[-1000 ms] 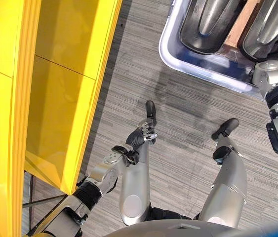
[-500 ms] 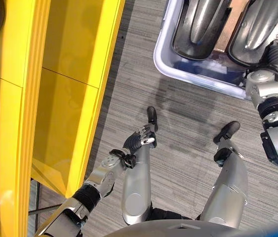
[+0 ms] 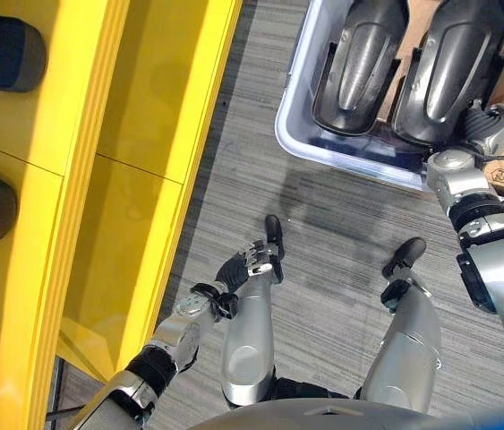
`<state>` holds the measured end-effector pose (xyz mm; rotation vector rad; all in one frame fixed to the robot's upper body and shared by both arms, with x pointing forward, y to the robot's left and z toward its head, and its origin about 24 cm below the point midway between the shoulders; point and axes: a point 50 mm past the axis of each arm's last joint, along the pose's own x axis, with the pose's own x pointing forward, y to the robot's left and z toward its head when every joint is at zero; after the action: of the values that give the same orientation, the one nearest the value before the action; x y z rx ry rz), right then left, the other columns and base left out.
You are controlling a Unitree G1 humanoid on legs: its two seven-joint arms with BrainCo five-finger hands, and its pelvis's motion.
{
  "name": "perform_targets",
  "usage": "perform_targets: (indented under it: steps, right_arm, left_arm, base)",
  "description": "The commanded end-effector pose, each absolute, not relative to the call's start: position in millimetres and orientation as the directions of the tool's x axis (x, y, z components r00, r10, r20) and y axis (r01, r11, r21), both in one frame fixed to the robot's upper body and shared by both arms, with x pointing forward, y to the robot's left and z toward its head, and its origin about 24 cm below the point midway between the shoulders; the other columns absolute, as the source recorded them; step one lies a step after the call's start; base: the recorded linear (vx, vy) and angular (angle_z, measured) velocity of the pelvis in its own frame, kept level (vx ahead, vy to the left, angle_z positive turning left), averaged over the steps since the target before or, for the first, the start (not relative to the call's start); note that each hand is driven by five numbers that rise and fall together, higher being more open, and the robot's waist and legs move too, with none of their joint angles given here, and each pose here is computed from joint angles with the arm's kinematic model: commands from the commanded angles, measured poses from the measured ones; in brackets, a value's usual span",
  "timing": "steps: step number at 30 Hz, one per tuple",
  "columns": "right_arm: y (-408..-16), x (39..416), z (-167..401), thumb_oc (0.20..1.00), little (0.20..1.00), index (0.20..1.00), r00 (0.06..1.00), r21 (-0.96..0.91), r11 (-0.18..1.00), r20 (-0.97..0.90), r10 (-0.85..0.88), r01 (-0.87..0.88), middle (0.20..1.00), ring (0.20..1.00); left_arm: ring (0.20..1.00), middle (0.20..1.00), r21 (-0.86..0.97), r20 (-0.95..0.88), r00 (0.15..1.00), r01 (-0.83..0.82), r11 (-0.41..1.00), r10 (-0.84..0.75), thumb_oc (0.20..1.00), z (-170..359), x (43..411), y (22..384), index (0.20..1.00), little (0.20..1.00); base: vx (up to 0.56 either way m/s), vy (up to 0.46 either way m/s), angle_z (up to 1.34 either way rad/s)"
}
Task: Move parts from the plastic box to the shelf.
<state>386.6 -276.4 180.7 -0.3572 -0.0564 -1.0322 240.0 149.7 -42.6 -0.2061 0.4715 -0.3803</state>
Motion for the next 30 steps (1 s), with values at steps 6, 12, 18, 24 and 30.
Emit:
perform_targets:
  steps: [6, 12, 18, 24, 30]
  right_arm:
    - [-284, 382, 215, 0.200, 0.200, 0.200, 0.490, -0.180, 0.457, 0.390, -0.780, 0.871, 0.200, 0.200]
    - [-281, 383, 215, 0.200, 0.200, 0.200, 0.537, -0.194, 0.503, 0.392, -0.747, 0.842, 0.200, 0.200]
    - [-270, 387, 211, 0.200, 0.200, 0.200, 0.644, -0.186, 0.626, 0.372, -0.669, 0.758, 0.200, 0.200]
    - [-255, 391, 202, 0.200, 0.200, 0.200, 0.748, -0.187, 0.739, 0.342, -0.569, 0.647, 0.200, 0.200]
    - [-234, 390, 177, 0.200, 0.200, 0.200, 0.865, -0.161, 0.864, 0.259, -0.429, 0.477, 0.200, 0.200]
  left_arm:
    - [1.000, 1.000, -0.272, -0.424, 0.785, 0.365, 0.890, -0.452, 1.000, -51, 222, 155, 1.000, 1.000]
    - [1.000, 1.000, -0.256, -0.439, 0.788, 0.349, 0.901, -0.430, 1.000, -52, 220, 162, 1.000, 1.000]
    - [1.000, 1.000, -0.240, -0.452, 0.797, 0.324, 0.915, -0.401, 1.000, -55, 217, 170, 1.000, 1.000]
    - [1.000, 1.000, -0.220, -0.453, 0.811, 0.302, 0.928, -0.371, 1.000, -58, 214, 176, 1.000, 1.000]
    - [1.000, 1.000, -0.214, -0.465, 0.821, 0.259, 0.942, -0.332, 1.000, -64, 206, 185, 1.000, 1.000]
  base:
    - [0.02, -0.023, -0.07]
    - [0.00, -0.002, -0.01]
    - [0.00, 0.000, 0.00]
    - [0.01, 0.005, 0.00]
    - [0.05, 0.059, 0.01]
